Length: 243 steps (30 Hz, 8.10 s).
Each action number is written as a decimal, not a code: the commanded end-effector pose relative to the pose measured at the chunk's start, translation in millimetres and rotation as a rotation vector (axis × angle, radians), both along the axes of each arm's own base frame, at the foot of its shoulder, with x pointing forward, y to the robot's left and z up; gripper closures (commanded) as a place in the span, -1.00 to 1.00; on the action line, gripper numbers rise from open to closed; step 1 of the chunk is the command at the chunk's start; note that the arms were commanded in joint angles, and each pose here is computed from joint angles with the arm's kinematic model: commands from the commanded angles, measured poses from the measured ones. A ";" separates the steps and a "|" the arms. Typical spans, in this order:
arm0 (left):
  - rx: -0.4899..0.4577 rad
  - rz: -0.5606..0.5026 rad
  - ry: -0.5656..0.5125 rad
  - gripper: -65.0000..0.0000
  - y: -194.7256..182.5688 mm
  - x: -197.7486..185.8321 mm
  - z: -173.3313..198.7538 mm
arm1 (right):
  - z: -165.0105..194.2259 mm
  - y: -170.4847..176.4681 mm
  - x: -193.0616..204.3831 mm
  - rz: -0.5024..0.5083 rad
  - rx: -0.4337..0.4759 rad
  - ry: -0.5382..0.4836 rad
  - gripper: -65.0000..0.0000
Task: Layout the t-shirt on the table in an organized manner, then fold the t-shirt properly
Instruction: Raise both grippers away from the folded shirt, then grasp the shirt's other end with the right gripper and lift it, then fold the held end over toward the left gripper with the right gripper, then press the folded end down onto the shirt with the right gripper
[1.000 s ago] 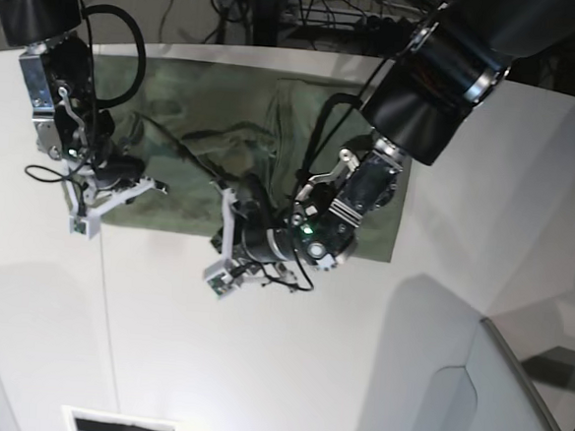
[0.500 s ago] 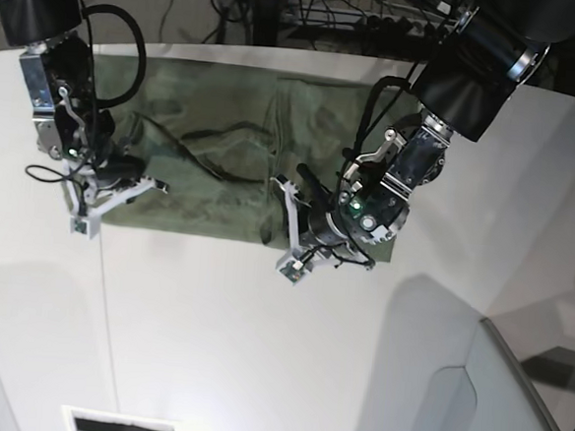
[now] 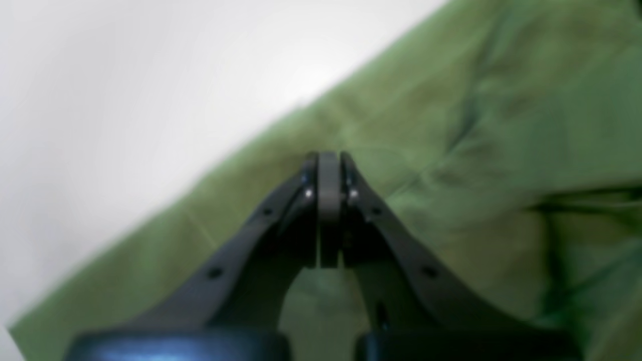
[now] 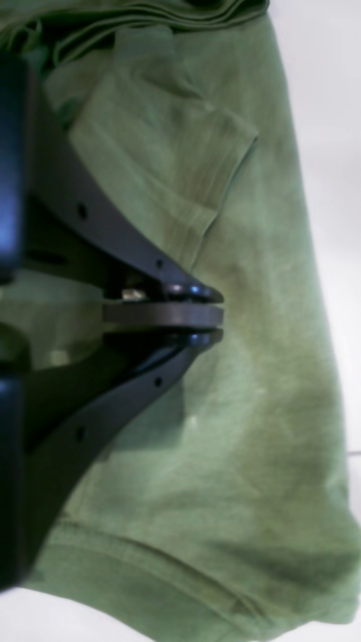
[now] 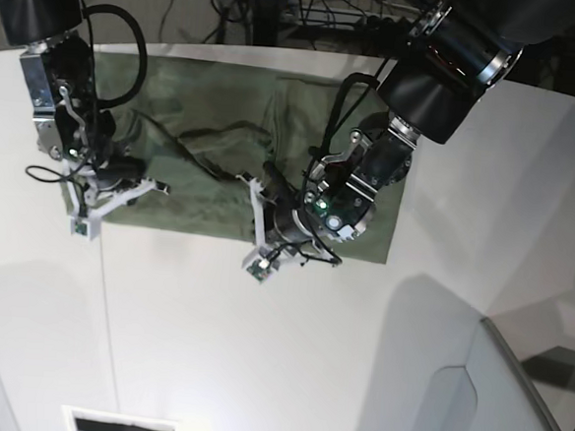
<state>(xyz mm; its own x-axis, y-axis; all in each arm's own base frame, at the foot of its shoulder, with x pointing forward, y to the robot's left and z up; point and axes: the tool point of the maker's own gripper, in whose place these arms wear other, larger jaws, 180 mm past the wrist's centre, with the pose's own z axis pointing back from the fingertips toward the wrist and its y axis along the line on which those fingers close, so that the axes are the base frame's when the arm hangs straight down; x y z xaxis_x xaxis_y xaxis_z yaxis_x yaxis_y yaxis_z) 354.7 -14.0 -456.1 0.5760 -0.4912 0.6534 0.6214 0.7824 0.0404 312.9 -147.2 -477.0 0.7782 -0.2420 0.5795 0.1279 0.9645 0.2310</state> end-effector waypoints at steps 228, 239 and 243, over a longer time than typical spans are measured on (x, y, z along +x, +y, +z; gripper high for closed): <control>0.003 0.372 -0.044 1.00 289.4 -91.5 19.8 | 77.8 204.7 -12.5 0.178 0.302 0.285 1.00; 0.045 0.486 -0.036 1.00 332.6 -122.3 23.2 | 70.3 218.4 -11.8 0.223 0.309 0.287 1.00; 0.054 0.482 -0.034 1.00 335.6 -123.8 23.8 | 68.0 218.6 -12.6 0.221 0.309 0.291 1.00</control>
